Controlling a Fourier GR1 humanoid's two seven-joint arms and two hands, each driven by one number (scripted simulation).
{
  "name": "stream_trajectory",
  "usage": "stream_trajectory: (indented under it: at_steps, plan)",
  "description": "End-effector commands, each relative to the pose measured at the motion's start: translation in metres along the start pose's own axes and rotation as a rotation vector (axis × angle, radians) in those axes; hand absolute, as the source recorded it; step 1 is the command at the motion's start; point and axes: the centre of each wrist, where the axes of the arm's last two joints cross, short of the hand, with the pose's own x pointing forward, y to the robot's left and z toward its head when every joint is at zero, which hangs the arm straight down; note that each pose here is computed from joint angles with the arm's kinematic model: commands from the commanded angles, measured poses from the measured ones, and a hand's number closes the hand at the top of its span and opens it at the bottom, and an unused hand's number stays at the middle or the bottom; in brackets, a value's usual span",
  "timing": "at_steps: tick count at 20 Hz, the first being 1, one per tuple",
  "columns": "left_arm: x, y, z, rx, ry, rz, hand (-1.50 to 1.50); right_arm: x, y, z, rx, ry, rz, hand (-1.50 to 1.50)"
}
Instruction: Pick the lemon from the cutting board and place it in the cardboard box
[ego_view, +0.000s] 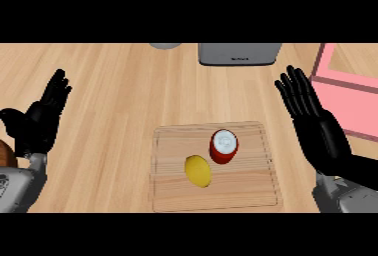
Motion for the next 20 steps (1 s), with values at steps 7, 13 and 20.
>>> stream_trajectory:
  at_steps: [7,13,20]
  plan:
    - [0.026,-0.033,0.003,-0.331,-0.222,-0.102,0.0,0.069,-0.036,-0.05,0.323,-0.058,0.554,-1.5]
    - [0.013,-0.035,0.013,-0.379,-0.235,-0.085,0.0,0.02,-0.031,-0.032,0.454,-0.165,0.501,-1.5]
    - [0.016,-0.035,-0.003,-0.383,-0.247,-0.094,0.0,0.021,-0.001,-0.052,0.674,-0.253,0.759,-1.5]
